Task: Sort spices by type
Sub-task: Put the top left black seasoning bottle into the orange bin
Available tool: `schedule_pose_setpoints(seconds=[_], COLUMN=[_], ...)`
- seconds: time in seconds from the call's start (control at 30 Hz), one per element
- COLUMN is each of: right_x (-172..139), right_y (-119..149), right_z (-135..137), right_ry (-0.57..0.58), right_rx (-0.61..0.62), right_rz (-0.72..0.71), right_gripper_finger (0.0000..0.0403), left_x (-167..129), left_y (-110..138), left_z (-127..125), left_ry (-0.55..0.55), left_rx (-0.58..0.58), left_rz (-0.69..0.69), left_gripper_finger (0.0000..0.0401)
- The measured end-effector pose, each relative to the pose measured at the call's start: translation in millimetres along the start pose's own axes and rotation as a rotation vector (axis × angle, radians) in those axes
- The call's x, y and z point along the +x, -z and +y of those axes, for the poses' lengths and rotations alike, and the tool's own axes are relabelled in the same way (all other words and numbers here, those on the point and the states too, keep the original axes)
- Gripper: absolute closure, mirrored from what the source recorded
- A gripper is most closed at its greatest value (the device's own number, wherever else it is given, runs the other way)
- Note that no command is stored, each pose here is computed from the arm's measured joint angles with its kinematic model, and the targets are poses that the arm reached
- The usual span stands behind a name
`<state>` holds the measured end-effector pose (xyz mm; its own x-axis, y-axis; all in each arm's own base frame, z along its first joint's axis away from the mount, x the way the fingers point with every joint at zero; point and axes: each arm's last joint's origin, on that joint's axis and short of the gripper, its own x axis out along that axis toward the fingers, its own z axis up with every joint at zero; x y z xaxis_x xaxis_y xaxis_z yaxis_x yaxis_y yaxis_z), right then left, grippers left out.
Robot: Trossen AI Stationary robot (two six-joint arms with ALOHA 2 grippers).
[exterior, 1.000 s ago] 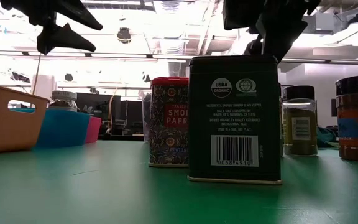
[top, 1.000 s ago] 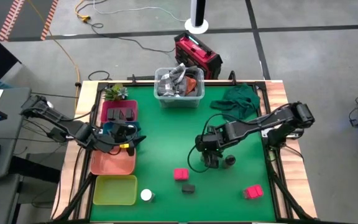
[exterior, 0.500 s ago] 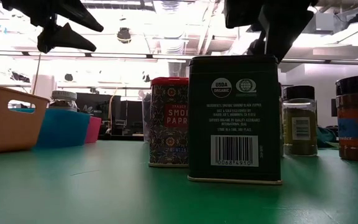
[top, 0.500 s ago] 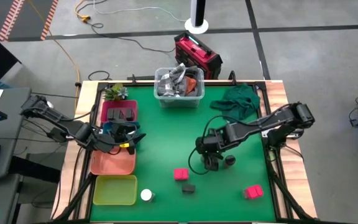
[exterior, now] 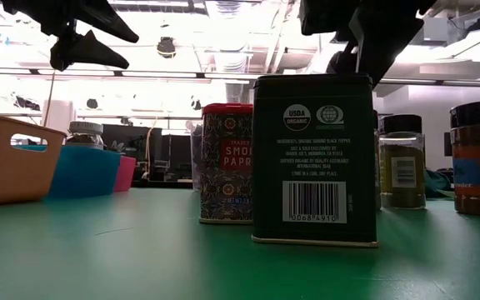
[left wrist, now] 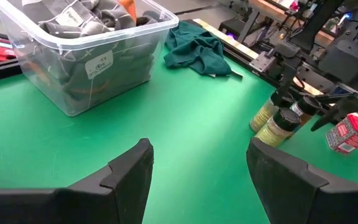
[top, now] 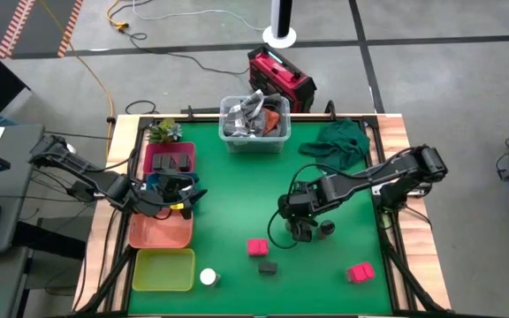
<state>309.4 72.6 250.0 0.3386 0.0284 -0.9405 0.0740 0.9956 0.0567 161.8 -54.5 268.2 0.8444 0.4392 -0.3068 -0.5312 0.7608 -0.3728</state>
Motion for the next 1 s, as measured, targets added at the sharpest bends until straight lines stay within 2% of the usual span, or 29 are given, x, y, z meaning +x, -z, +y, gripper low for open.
schedule_pose_setpoints(seconds=[0.53, 1.0], right_x=[25.4, 27.9], right_y=[15.7, 14.6], right_z=[-1.1, 1.4], right_ry=[0.0, -0.012], right_rx=[0.017, 0.014], right_rz=[0.015, -0.02], right_gripper_finger=[0.0044, 0.0148], left_x=[0.0, 0.0], left_y=[0.0, 0.1], left_z=[0.0, -0.2], left_ry=[0.0, 0.005], left_rx=[0.007, 0.006], left_rz=[0.0, 0.004], left_gripper_finger=[0.0153, 0.0153])
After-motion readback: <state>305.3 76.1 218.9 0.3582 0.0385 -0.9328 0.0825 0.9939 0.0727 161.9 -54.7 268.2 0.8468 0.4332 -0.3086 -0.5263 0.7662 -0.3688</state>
